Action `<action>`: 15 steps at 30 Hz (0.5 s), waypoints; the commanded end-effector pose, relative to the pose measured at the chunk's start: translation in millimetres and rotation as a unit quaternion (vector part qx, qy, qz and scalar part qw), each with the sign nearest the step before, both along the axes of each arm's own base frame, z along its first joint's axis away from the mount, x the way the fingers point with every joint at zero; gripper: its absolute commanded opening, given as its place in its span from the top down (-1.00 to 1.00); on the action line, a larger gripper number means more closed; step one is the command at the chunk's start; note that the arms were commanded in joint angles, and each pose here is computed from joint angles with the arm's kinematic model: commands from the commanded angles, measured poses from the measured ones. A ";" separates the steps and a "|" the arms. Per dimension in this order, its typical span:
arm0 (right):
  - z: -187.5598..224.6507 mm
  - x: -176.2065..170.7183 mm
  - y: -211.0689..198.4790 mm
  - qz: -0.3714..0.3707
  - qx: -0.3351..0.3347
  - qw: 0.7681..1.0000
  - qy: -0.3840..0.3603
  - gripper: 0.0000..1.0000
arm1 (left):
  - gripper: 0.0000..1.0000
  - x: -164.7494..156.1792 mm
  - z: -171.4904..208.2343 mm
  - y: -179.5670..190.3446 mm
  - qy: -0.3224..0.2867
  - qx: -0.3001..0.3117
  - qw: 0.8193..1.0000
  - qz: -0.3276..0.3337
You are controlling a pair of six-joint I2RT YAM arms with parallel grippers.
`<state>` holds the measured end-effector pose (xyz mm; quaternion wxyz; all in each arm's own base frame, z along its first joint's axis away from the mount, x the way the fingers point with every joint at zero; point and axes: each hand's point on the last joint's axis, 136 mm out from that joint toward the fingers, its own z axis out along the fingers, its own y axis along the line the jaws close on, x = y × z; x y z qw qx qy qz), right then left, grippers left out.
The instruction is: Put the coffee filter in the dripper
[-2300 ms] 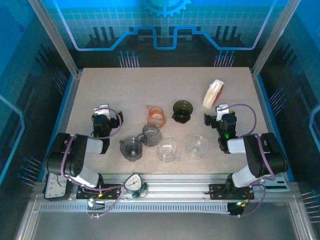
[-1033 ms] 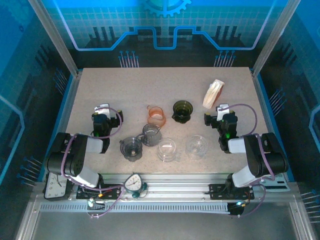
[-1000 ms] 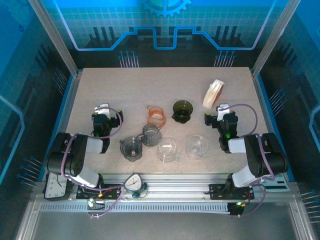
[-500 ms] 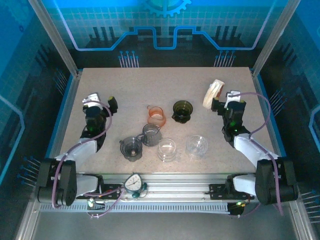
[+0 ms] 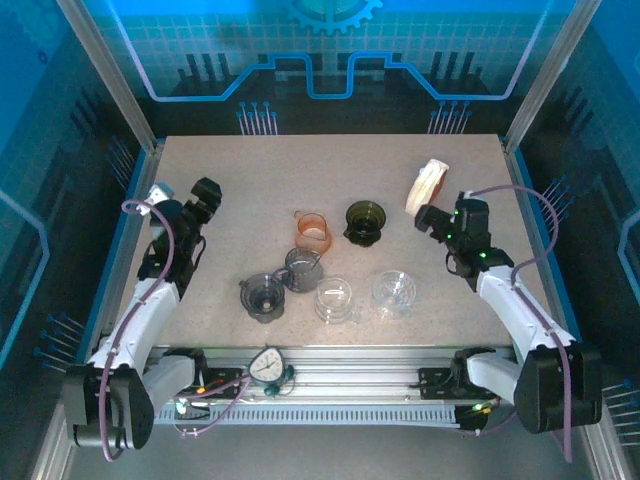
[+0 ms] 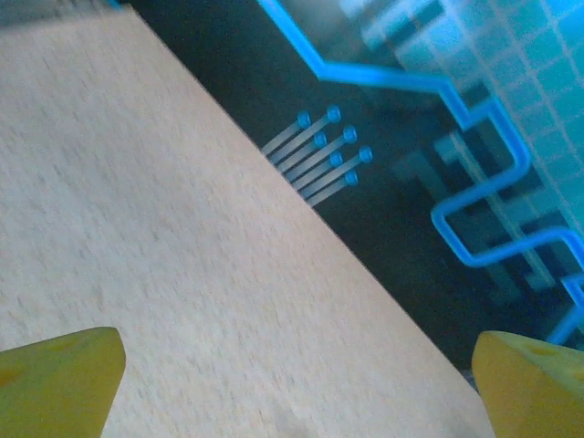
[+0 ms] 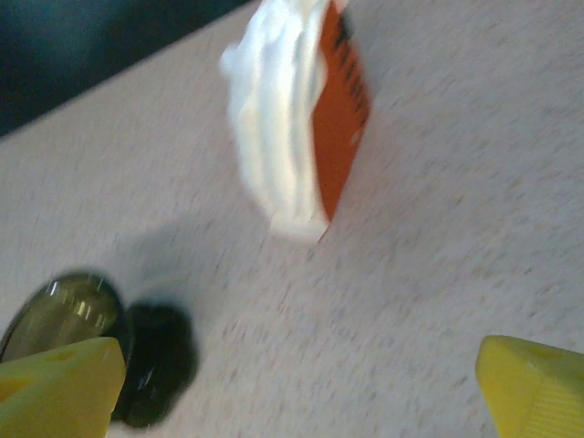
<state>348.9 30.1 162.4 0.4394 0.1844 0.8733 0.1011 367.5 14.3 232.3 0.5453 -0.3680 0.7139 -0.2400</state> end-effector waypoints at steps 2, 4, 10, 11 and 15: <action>-18.2 -41.9 34.9 0.080 -0.020 0.993 0.088 -1.00 | -0.87 -17.8 -5.8 -61.3 0.079 -0.022 0.987 -0.142; -26.2 -57.7 43.9 0.106 -0.031 0.988 0.111 -0.97 | -0.82 -32.2 -14.6 -81.9 0.122 0.003 0.976 -0.180; -37.4 -95.9 59.7 0.154 -0.036 0.977 0.145 -0.78 | -0.64 -80.2 -48.4 -127.2 0.192 0.007 0.945 -0.265; -39.7 -101.2 61.1 0.160 -0.032 0.975 0.149 -0.71 | -0.64 -87.8 -53.7 -132.8 0.202 0.008 0.939 -0.276; -49.9 -117.9 59.4 0.165 -0.029 0.971 0.171 -0.53 | -0.65 -110.8 -68.3 -145.5 0.233 0.034 0.923 -0.305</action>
